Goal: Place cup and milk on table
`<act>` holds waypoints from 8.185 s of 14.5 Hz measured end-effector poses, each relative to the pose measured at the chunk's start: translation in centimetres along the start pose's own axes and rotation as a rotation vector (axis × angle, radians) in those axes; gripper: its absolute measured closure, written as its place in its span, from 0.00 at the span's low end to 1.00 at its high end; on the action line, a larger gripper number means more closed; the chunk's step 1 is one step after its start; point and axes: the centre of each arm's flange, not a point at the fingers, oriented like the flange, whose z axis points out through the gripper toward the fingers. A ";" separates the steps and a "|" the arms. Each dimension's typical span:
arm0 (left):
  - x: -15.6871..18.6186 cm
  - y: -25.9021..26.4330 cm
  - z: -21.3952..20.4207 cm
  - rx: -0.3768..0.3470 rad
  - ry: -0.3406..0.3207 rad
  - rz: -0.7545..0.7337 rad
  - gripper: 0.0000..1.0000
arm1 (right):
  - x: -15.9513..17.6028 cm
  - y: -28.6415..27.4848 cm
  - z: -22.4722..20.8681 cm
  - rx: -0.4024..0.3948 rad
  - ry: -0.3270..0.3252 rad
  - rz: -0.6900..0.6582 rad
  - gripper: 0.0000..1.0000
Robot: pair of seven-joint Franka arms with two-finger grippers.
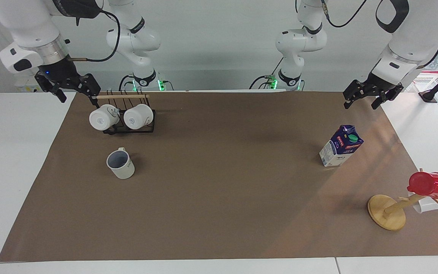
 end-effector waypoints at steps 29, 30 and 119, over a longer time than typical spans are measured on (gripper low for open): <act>0.0 -0.1 0.0 0.000 0.000 0.001 0.00 | 4.7 1.3 12.8 0.031 0.085 -0.452 0.00; 0.0 -0.1 0.0 0.000 0.000 0.001 0.00 | 5.3 1.4 14.7 0.028 0.098 -0.473 0.00; -0.3 40.4 16.4 0.077 0.145 -0.154 0.60 | -1.0 1.0 -1.8 -0.002 -0.049 0.038 0.00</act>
